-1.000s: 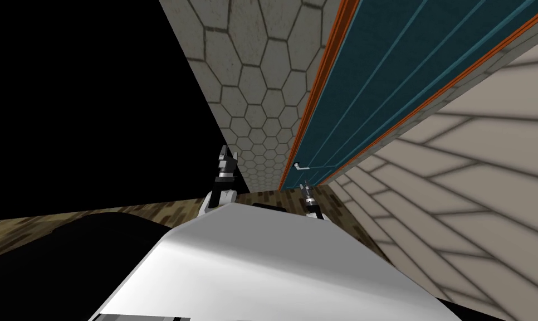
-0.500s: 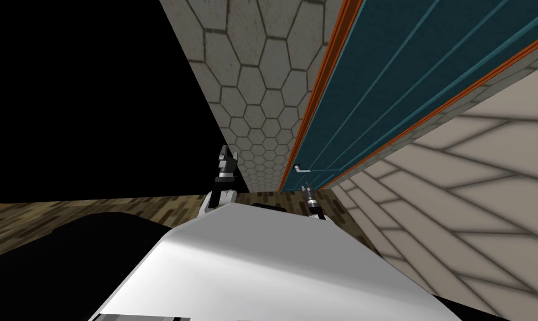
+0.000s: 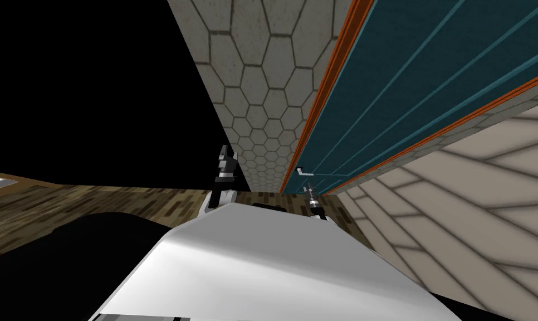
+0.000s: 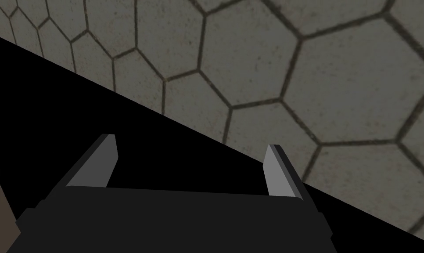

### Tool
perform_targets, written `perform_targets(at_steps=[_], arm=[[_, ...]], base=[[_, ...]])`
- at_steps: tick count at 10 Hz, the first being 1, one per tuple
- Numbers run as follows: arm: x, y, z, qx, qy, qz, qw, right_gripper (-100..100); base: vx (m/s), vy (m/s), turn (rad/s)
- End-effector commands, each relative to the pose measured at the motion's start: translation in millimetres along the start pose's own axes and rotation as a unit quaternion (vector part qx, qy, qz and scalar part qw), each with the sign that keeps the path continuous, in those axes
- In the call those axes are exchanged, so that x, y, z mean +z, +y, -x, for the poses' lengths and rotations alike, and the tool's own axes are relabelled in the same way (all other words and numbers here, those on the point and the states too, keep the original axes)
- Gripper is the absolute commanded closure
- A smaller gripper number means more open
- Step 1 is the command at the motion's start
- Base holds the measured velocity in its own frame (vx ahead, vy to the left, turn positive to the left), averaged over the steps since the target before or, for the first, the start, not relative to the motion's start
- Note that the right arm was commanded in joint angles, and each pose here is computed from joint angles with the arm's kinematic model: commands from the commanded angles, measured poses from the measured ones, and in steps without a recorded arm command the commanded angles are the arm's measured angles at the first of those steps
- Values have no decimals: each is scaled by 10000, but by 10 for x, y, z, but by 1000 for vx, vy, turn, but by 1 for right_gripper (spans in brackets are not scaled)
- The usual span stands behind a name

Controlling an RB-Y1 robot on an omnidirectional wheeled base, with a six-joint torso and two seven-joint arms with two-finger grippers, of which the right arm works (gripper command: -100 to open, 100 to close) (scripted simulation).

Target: Pull the door open

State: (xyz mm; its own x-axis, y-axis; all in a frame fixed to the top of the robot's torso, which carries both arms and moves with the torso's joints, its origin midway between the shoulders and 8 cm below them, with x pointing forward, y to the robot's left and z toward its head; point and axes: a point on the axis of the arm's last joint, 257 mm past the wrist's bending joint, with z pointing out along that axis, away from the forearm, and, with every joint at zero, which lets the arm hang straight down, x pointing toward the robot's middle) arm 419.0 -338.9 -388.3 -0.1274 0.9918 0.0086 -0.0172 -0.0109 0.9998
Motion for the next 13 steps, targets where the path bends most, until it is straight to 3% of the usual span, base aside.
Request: perform_targets(at_steps=[1,4,6,7,8,9,10,13], arm=[[-4,9,103,-14,-141,8,9999,-100],[-35,11,341,-31,-465,17,9989,-100],[-35,11,341,-31,-465,17,9989,-100],[-71,3,497,-31,-690,14,9976,-100],[-92,0,577,-28,-808,14,9967,-100],[-115,-3,652,-22,-922,14,9957,-100],[-115,-3,652,-22,-922,14,9957,-100],[-178,-21,816,0,-1182,4,9930,-100]], base=[[58,-17,187],[64,-16,189],[35,-13,19],[47,-19,266],[86,-34,451],[76,-41,58],[40,-26,54],[43,-20,175]])
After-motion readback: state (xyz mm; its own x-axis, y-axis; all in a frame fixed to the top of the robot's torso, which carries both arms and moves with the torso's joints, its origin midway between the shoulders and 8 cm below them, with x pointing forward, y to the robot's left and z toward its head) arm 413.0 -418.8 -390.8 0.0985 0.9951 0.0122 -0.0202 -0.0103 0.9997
